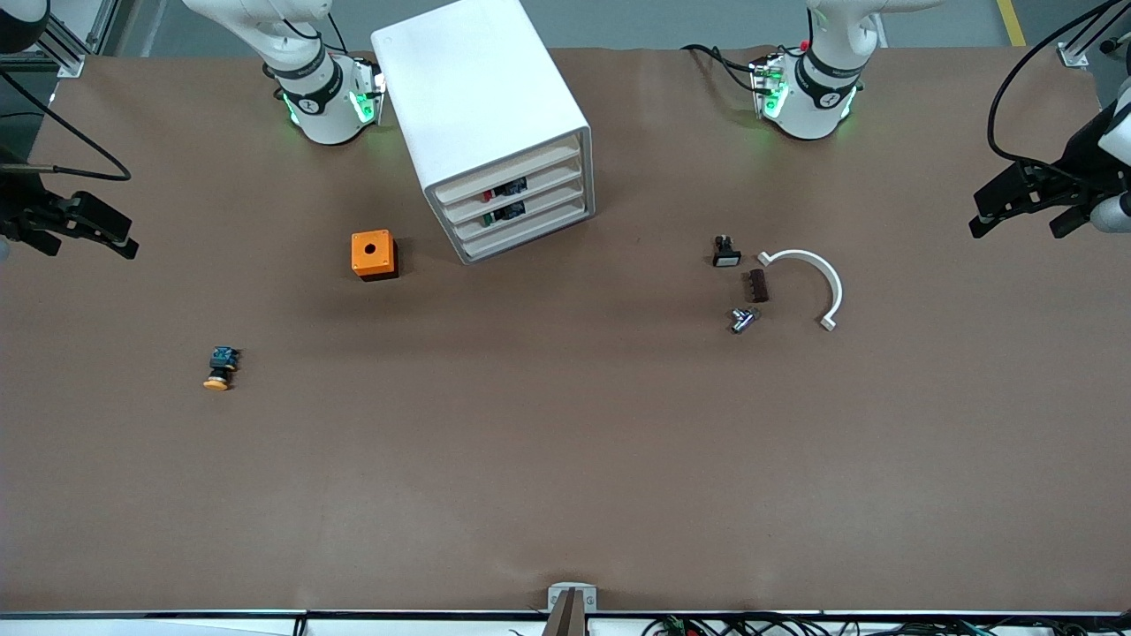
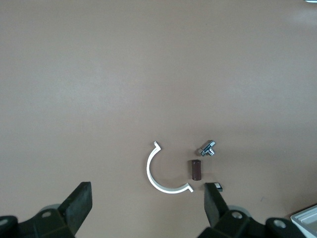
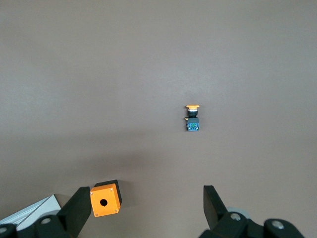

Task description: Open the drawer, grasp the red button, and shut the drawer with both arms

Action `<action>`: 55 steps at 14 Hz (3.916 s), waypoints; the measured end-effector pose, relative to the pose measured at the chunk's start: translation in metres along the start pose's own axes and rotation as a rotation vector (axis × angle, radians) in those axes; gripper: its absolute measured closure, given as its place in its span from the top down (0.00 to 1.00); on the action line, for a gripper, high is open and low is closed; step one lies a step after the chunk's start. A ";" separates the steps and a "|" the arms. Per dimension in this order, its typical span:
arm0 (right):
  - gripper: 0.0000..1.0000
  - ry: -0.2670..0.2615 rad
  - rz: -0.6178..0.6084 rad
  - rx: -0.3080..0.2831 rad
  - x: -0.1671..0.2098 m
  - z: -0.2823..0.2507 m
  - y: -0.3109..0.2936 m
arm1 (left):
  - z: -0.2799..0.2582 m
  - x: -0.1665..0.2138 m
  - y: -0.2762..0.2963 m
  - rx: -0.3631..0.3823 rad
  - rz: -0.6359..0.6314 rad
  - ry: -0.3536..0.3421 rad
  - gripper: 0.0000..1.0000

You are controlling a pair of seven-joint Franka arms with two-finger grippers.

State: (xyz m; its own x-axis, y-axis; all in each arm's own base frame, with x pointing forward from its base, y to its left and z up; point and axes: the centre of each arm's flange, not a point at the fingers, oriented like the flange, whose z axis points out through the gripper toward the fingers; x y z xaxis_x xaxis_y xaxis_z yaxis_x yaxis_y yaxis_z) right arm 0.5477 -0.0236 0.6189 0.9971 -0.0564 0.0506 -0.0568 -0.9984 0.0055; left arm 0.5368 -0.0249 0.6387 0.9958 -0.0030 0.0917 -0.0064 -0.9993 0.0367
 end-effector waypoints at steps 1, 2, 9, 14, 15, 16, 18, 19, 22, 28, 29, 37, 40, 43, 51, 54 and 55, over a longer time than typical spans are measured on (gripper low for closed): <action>1.00 0.000 0.000 0.000 0.000 0.000 0.000 | 0.000 0.000 0.000 0.000 0.000 0.000 1.00; 1.00 0.000 0.000 0.000 0.000 0.000 0.000 | 0.000 0.000 0.000 0.000 0.000 -0.001 1.00; 1.00 0.000 0.000 0.000 0.000 0.000 0.000 | -0.002 0.000 0.000 0.000 0.000 0.002 1.00; 1.00 -0.002 0.000 0.000 0.000 0.000 0.000 | 0.008 0.005 -0.005 0.000 -0.009 -0.017 1.00; 1.00 -0.006 0.000 0.000 -0.001 0.001 0.000 | 0.014 0.007 -0.006 0.000 -0.010 -0.027 1.00; 1.00 -0.012 0.000 0.000 -0.001 0.001 0.000 | 0.022 0.010 -0.007 -0.001 -0.012 -0.041 1.00; 1.00 -0.017 0.000 0.000 -0.002 0.002 0.000 | 0.044 0.019 -0.008 -0.001 -0.024 -0.081 1.00; 1.00 -0.018 0.001 0.000 -0.002 0.002 0.000 | 0.060 0.024 -0.008 -0.001 -0.034 -0.108 1.00; 1.00 -0.023 0.001 0.000 -0.003 0.002 0.001 | 0.125 0.042 -0.007 0.005 -0.095 -0.218 1.00; 1.00 -0.052 -0.002 -0.001 -0.006 0.005 0.001 | 0.250 0.059 -0.011 0.035 -0.191 -0.410 1.00; 1.00 -0.053 -0.002 -0.001 -0.006 0.005 0.001 | 0.266 0.062 -0.011 0.060 -0.224 -0.428 1.00; 1.00 -0.063 -0.001 -0.001 -0.007 0.008 0.001 | 0.347 0.056 0.099 0.255 -0.420 -0.485 1.00; 1.00 -0.064 -0.001 -0.001 -0.007 0.009 0.001 | 0.338 0.045 0.145 0.241 -0.606 -0.540 1.00; 1.00 -0.064 -0.001 -0.001 -0.007 0.009 0.001 | 0.336 0.035 0.180 0.210 -0.838 -0.662 1.00; 1.00 -0.070 -0.001 -0.001 -0.007 0.010 0.001 | 0.360 0.010 0.252 0.340 -1.426 -1.064 1.00; 1.00 -0.078 0.000 -0.001 -0.008 0.010 0.001 | 0.369 -0.004 0.286 0.437 -1.564 -1.199 1.00; 1.00 -0.083 0.005 -0.001 -0.009 0.011 0.001 | 0.372 -0.008 0.294 0.465 -1.593 -1.236 1.00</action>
State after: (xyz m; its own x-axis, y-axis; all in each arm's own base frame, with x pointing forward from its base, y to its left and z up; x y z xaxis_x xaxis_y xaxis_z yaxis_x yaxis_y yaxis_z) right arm 0.5393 -0.0237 0.6078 0.9975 -0.0620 -0.0326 -0.0618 -0.9981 0.0068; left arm 0.5614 -0.3329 0.2786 -0.3715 0.8654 -0.3364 0.5555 -0.0831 -0.8273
